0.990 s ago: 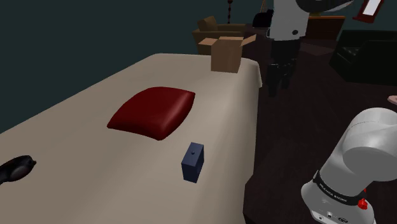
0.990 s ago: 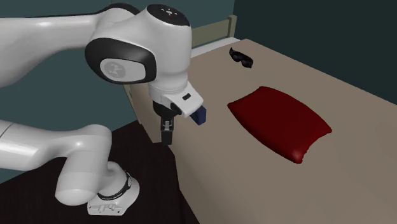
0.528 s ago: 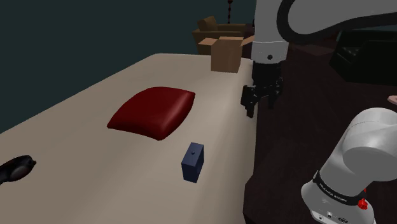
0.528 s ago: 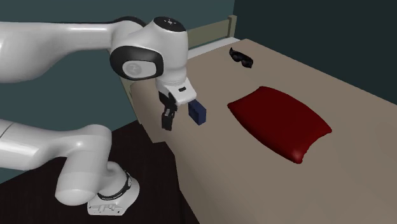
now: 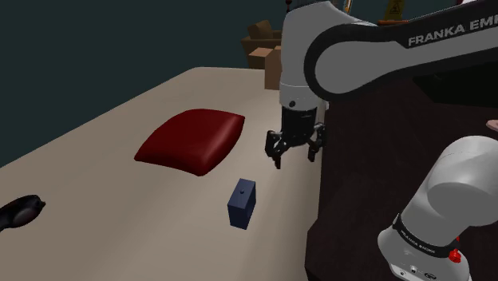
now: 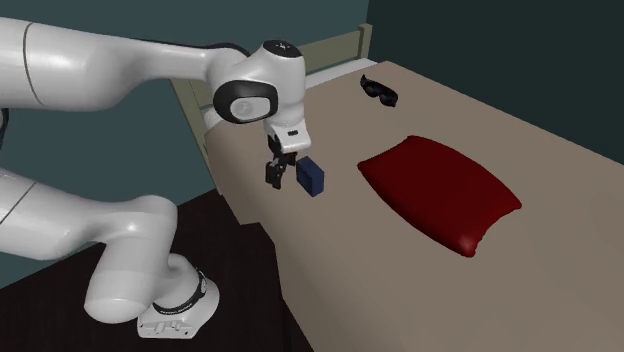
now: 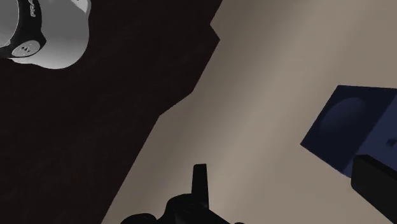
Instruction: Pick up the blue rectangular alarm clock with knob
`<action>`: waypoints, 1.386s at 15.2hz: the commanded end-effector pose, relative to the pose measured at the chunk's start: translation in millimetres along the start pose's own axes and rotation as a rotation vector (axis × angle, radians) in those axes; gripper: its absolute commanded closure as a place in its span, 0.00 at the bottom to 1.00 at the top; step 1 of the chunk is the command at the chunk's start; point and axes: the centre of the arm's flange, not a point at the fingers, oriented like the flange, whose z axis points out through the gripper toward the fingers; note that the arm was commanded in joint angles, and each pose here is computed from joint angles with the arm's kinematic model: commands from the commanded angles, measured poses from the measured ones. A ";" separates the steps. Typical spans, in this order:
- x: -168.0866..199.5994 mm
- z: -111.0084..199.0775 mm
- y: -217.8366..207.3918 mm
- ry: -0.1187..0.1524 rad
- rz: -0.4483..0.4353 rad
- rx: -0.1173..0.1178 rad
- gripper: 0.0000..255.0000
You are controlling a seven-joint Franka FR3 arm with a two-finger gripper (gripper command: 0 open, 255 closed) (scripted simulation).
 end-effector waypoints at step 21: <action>25.5 117.9 -136.4 0.066 0.389 0.007 0.00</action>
